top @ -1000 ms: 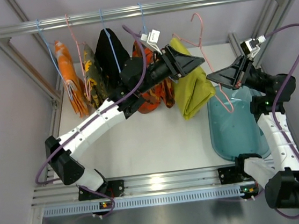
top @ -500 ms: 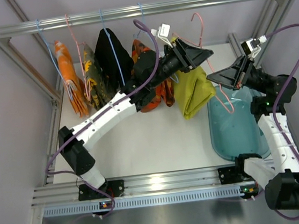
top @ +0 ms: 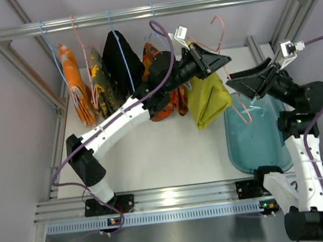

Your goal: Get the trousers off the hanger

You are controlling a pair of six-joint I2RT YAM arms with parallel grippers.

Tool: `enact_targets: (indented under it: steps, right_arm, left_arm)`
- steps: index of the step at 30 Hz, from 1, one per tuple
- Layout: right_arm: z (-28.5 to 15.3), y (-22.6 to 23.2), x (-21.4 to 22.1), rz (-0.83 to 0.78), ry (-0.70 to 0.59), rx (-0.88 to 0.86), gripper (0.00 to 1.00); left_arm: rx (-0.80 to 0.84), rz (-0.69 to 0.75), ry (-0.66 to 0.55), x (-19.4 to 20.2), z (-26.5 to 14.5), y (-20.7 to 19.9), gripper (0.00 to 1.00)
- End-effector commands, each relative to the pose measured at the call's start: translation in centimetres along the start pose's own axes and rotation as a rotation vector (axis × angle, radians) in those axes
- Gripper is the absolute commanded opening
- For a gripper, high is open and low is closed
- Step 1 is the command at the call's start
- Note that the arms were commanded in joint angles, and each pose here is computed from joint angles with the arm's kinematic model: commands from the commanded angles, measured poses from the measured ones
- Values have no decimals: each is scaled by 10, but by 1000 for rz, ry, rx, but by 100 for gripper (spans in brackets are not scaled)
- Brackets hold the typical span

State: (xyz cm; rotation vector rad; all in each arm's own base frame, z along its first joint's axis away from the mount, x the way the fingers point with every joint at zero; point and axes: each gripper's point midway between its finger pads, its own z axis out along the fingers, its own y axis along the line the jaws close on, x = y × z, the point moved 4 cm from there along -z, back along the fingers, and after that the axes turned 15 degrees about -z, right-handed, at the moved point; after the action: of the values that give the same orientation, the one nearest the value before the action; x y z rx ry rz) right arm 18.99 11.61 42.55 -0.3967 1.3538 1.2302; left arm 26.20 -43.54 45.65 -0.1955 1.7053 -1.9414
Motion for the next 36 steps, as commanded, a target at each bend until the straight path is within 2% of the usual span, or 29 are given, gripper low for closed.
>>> enact_targets:
  steps: [1,5,7,9,13,14,21,23,27,36]
  right_arm:
    - [-8,-24,-7,-287,2,188,70]
    - [-26,-51,2,-273,-20,304,85]
    - [-38,-59,-3,-317,-64,343,90]
    - [-47,-69,0,-327,-66,360,90]
    - [-58,-88,10,-356,38,354,89]
    - [-62,-93,9,-420,63,364,89]
    - [-78,-105,49,-474,210,247,91]
    - [-82,-101,59,-589,227,241,91]
    - [-82,-92,68,-723,213,254,90]
    - [-40,-83,89,-775,165,127,89]
  left_arm:
    - [206,13,-29,-13,-12,-77,0]
    - [181,-39,-3,-14,-14,-77,0]
    - [164,-54,-2,-18,-16,-75,0]
    - [158,-67,-2,-25,-19,-73,0]
    - [164,-66,13,-32,-25,-77,0]
    - [169,-63,11,-36,-27,-79,0]
    - [197,-46,-12,-60,-32,-85,0]
    - [202,-46,-18,-64,-31,-85,0]
    - [222,-54,6,-61,-28,-88,0]
    - [263,-40,52,-49,-24,-95,0]
